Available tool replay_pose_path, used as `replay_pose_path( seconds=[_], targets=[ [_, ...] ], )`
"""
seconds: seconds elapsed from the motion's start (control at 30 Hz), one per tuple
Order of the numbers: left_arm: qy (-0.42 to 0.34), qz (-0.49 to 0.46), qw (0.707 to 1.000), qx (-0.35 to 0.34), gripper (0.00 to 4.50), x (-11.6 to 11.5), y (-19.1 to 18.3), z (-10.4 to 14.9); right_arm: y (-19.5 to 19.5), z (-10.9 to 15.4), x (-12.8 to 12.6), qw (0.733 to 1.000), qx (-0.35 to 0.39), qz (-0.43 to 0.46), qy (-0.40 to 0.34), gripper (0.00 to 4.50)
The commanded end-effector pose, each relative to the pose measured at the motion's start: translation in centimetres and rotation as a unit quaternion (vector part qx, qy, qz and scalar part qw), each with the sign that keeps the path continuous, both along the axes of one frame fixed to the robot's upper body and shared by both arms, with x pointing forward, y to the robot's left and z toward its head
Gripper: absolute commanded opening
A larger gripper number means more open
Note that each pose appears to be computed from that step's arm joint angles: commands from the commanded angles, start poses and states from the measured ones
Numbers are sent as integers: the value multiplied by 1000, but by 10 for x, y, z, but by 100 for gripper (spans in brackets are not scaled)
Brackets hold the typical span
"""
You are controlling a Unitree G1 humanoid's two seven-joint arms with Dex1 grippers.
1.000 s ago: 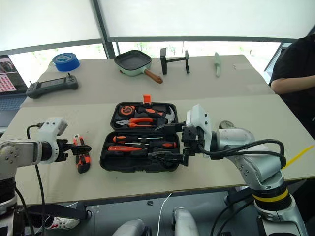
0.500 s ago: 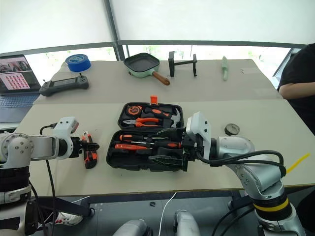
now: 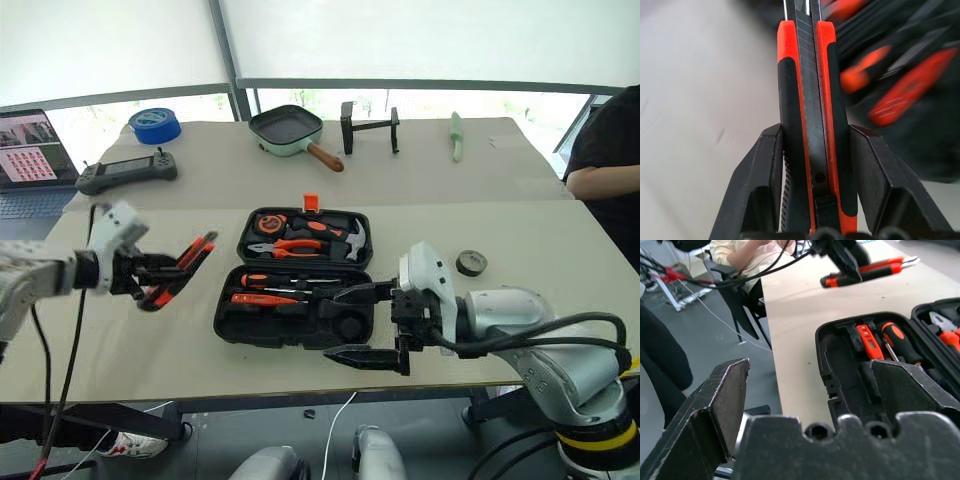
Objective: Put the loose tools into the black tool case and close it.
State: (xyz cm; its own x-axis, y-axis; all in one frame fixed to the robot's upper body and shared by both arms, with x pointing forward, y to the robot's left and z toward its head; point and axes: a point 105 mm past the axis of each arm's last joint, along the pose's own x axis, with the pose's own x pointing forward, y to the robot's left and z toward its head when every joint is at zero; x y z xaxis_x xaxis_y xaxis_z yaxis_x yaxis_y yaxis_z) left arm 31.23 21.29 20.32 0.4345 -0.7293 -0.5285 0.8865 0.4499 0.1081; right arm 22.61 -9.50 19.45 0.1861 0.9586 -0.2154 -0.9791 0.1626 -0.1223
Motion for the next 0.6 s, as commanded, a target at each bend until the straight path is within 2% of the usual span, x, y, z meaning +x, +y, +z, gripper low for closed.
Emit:
replay_pose_path(
  seconds=[0.03, 0.1, 0.2, 0.3, 0.43, 0.6],
  targets=[
    [-14, -154, 986, 67, 154, -12, -30, 5, -7, 9, 3, 999, 3, -18, -33, 450],
    [-42, -215, 969, 117, 154, -8, -45, -6, -8, 15, 11, 998, 20, -44, -47, 450],
    [-11, -272, 956, 109, 154, -12, -76, -17, -9, 22, 22, 994, 50, -87, -53, 450],
    [2, -299, 945, 131, 154, -10, -92, -29, -8, 20, 17, 994, 47, -86, -42, 450],
    [19, -336, 928, 162, 154, -11, -101, -44, -7, 15, -5, 998, 27, -57, -22, 450],
    [39, -328, 924, 192, 154, -5, -103, -59, -13, 11, -9, 998, 3, -63, -26, 450]
  ],
)
